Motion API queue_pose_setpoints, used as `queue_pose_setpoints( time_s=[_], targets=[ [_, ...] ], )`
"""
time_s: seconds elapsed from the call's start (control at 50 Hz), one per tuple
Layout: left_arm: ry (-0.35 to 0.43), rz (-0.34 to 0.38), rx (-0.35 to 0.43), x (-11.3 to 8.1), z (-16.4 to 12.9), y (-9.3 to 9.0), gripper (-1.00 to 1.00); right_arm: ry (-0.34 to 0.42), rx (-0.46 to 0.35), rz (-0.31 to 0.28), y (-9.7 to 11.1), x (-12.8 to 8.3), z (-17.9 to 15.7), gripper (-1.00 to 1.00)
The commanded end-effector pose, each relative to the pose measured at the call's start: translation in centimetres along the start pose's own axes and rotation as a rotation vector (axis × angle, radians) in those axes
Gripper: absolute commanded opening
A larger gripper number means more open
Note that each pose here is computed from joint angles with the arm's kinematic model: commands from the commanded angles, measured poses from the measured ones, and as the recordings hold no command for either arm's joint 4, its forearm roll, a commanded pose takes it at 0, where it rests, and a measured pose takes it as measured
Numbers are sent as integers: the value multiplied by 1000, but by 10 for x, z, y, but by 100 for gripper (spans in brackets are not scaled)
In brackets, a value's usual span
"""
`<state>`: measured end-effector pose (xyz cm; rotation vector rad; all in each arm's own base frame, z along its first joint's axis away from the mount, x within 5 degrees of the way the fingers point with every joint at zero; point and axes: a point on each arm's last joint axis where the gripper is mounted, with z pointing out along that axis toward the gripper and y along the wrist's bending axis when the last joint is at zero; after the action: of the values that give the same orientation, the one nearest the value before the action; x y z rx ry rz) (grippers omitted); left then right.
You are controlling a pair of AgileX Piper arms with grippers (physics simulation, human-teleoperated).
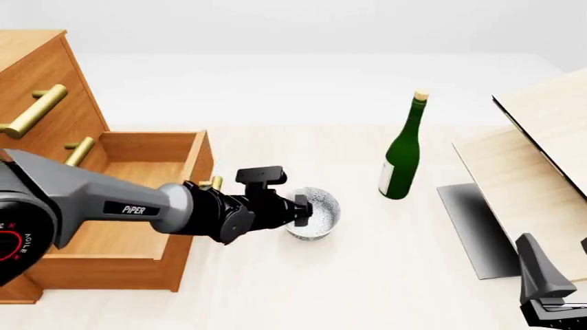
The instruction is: Put the bowl in the bottom drawer of the cabinet and close it.
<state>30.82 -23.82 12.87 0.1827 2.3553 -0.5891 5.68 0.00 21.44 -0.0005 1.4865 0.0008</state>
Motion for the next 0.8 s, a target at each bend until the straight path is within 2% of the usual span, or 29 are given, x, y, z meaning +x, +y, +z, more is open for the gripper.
queue_pose_setpoints(
  time_s=[0.02,0.2,0.22,0.8],
  targets=[
    [22,-34,-14,6,6,4,100,0,0,0,0,0,0,100],
    [29,-29,-35,4,10,12,100,0,0,0,0,0,0,100],
    [24,-29,-36,2,9,13,-100,0,0,0,0,0,0,100],
    [-52,-24,7,-8,-30,6,-100,0,0,0,0,0,0,100]
  ],
)
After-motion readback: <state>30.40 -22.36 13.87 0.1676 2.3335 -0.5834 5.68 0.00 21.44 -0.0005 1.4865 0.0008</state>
